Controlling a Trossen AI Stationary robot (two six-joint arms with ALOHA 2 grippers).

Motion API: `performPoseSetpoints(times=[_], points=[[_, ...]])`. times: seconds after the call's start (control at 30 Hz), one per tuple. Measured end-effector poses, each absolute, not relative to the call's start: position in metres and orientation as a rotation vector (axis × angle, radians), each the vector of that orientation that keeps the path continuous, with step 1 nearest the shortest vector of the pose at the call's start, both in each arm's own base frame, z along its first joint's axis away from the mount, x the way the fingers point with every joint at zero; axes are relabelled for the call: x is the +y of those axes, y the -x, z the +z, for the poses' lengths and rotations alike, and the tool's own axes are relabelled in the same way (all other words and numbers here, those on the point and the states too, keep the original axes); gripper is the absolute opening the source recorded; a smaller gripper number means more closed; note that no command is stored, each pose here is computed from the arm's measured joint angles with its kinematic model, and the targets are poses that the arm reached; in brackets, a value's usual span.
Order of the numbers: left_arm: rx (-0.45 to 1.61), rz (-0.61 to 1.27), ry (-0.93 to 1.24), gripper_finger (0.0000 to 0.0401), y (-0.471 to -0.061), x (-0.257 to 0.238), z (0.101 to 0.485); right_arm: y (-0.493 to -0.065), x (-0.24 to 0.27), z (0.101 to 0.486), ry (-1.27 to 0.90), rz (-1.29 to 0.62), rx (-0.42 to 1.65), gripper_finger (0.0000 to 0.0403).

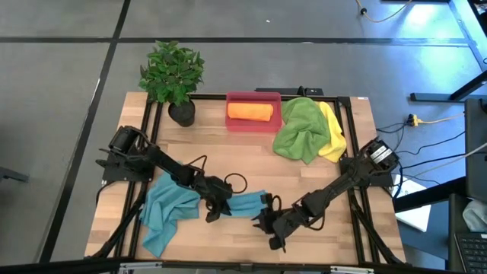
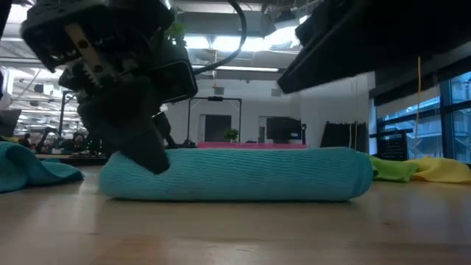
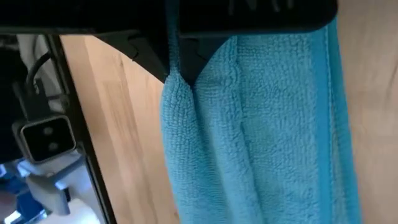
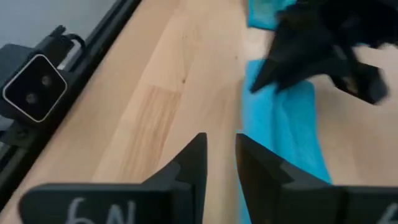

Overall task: Roll microfiber towels into tight, uniform cylinder then place into a basket
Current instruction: Roll the right blue towel

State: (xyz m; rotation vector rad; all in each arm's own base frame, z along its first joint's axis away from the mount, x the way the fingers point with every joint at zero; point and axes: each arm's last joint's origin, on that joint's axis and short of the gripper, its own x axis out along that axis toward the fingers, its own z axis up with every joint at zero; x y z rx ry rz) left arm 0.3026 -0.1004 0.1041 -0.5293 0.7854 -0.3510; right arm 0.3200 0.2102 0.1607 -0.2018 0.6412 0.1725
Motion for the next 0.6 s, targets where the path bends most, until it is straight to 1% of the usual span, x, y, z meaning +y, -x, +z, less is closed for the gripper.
performPoseSetpoints(times=[0.1,0.17,0.37,0.47,0.6], points=[[0.787,-0.342,0.549,0.0000,-0.304,-0.096,0.104,-0.328,0.208,0.144,0.232,0.173,0.653,0.0070],[0.788,-0.338,0.562,0.0000,-0.305,-0.094,0.104,-0.332,0.202,0.134,0.252,0.138,0.666,0.0061],[0.790,-0.337,0.569,0.0000,-0.305,-0.093,0.104,-0.344,0.182,0.133,0.269,-0.015,0.645,0.0036],[0.797,-0.334,0.571,0.0000,-0.305,-0.093,0.104,-0.350,0.172,0.132,0.252,-0.026,0.654,0.0027],[0.802,-0.332,0.572,0.0000,-0.304,-0.093,0.104,-0.353,0.166,0.133,0.238,0.014,0.660,0.0020]])
